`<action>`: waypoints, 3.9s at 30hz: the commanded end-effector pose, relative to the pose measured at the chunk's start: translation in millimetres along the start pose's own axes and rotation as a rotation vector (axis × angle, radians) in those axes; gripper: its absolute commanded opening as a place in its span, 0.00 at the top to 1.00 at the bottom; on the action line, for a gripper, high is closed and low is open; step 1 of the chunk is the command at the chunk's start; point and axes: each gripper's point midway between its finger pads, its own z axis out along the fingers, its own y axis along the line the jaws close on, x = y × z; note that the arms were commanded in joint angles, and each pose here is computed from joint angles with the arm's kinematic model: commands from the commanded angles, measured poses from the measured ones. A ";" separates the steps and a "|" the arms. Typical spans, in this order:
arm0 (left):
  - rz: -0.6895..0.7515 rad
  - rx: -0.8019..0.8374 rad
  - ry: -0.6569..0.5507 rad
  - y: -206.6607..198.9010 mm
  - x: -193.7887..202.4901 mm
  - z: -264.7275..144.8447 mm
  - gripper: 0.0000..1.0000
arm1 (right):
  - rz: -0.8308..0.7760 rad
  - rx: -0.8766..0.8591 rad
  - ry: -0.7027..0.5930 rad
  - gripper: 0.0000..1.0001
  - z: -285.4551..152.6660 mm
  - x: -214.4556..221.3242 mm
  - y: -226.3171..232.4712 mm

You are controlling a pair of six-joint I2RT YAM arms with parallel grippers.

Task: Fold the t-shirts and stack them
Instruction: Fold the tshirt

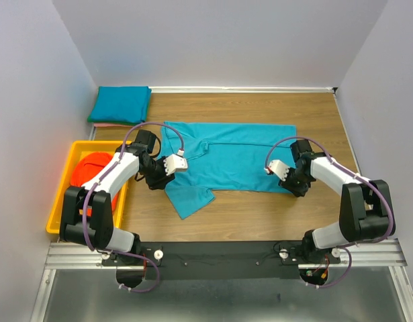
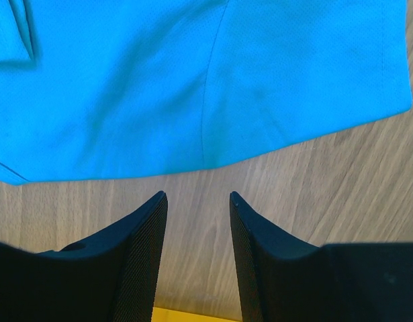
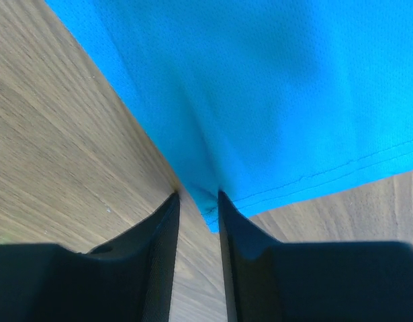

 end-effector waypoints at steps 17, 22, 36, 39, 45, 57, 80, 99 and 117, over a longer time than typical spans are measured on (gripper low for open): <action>0.095 0.016 0.040 -11.5 1.1 12.0 0.52 | 0.036 0.050 0.004 0.99 4.8 0.3 -8.0; 0.139 0.032 0.049 -21.2 -4.9 28.7 0.52 | 0.045 0.052 -0.005 0.99 1.7 -2.8 -9.4; 0.164 0.059 0.064 -31.4 -11.0 37.7 0.54 | 0.052 0.062 0.002 0.99 -3.6 -2.9 -12.8; 0.173 0.061 0.057 -34.6 -18.1 30.9 0.55 | 0.052 0.060 0.002 1.00 -3.9 -3.1 -12.5; 0.179 0.102 0.079 -45.7 -15.9 36.3 0.55 | 0.049 0.048 0.003 0.99 -1.8 -3.1 -10.8; 0.133 0.120 0.175 -56.2 12.9 64.8 0.61 | 0.046 0.048 0.006 0.99 -1.5 -3.4 -12.4; 0.193 0.127 0.105 -70.5 -21.0 1.3 1.00 | 0.048 0.064 -0.058 0.99 -47.4 -0.1 10.3; 0.167 -0.036 0.078 41.8 -57.8 -32.2 1.00 | 0.011 0.078 -0.083 1.00 -61.6 -36.1 -63.8; 0.188 -0.054 0.135 122.8 -66.5 -9.3 1.00 | 0.006 0.067 -0.070 0.99 -39.2 -56.3 -106.5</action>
